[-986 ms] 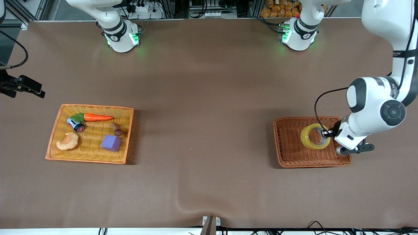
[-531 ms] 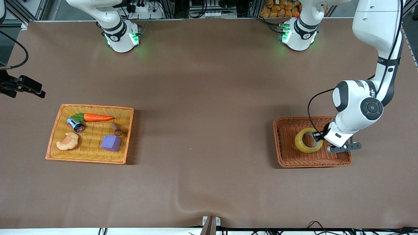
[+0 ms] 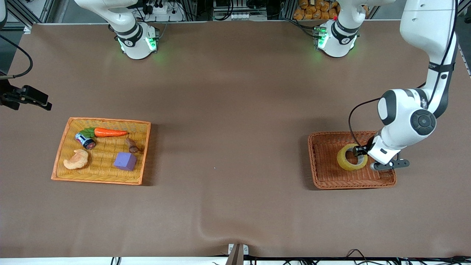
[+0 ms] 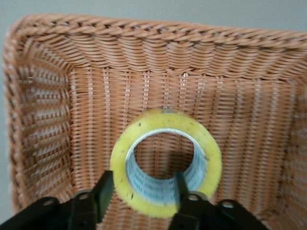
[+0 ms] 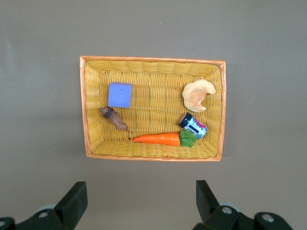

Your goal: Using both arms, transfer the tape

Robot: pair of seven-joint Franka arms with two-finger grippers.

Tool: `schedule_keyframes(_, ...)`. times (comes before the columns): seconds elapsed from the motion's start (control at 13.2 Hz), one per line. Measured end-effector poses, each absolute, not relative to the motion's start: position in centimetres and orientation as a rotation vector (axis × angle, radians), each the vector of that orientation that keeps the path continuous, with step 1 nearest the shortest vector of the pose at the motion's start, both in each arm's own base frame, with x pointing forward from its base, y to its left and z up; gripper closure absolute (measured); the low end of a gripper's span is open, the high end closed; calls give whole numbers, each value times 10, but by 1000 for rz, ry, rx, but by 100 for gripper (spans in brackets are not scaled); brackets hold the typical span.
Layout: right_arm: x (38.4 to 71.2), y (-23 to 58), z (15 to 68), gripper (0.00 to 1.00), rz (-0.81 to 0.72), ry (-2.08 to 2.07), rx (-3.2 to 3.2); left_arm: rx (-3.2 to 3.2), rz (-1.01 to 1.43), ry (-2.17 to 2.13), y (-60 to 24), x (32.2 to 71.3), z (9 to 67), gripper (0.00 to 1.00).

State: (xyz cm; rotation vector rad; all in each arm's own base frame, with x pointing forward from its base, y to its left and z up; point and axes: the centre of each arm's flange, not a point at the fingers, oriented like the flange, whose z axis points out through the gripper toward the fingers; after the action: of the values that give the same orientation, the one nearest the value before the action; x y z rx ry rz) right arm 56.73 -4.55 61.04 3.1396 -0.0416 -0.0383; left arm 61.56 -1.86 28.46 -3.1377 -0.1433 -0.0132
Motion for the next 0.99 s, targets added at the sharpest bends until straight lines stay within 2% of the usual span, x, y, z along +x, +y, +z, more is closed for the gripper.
schedule_keyframes(0.23, 567, -46, 610, 0, -39, -42, 3140, -3153, -127, -145, -18, 612, 375, 1)
schedule_keyframes(0.38, 567, -46, 610, 0, -40, -42, 3140, -3163, -151, -142, -18, 600, 430, 0)
schedule_keyframes(0.99, 568, -45, 610, 0, -40, -42, 3140, -3179, -27, 27, -58, 540, 580, 0)
